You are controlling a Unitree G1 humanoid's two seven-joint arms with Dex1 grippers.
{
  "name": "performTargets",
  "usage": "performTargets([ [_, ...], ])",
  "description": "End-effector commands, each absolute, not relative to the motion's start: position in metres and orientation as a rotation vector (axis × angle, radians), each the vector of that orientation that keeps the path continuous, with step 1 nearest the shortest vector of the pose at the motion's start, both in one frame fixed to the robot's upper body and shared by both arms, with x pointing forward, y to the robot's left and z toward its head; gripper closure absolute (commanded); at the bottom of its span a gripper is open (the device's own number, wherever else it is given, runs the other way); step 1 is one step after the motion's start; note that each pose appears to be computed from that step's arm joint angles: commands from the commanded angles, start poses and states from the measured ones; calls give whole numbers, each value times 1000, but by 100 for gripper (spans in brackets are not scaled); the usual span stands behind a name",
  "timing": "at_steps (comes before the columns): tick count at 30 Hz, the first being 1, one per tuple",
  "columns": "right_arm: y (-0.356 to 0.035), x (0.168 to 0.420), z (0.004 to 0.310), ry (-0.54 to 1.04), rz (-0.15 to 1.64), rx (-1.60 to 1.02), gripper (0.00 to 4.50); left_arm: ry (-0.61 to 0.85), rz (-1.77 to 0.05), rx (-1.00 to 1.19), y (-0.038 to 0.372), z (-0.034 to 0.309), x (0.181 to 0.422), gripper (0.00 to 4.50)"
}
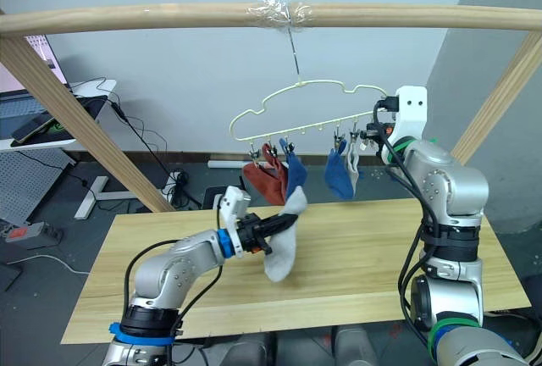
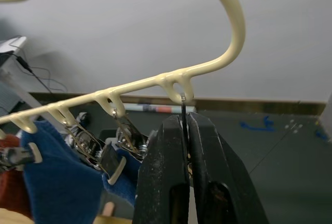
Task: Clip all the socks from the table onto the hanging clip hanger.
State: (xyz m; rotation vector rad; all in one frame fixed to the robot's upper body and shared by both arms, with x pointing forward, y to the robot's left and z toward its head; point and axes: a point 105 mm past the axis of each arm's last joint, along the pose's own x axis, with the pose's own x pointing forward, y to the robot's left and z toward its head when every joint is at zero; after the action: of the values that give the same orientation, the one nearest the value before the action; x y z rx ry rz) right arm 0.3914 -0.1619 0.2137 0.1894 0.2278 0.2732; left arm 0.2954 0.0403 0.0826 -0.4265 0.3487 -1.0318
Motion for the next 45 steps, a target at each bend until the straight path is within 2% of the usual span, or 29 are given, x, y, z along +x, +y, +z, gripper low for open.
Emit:
performTargets([
  [1,-164,385,234,206,277,253,450,273,-1086,-421,17,104,299,447],
  [11,-156,371,237,272,302,336,450,196,-1123,-542,-43,129,323,447],
  [18,-153,367,238,282,305,339,450,204,-1090,-658,-55,138,342,447],
  [24,-151,365,239,283,311,337,450,197,-1079,-650,-56,138,350,447],
  [45,-138,364,231,292,337,339,450,107,-1164,-639,-68,160,341,447],
])
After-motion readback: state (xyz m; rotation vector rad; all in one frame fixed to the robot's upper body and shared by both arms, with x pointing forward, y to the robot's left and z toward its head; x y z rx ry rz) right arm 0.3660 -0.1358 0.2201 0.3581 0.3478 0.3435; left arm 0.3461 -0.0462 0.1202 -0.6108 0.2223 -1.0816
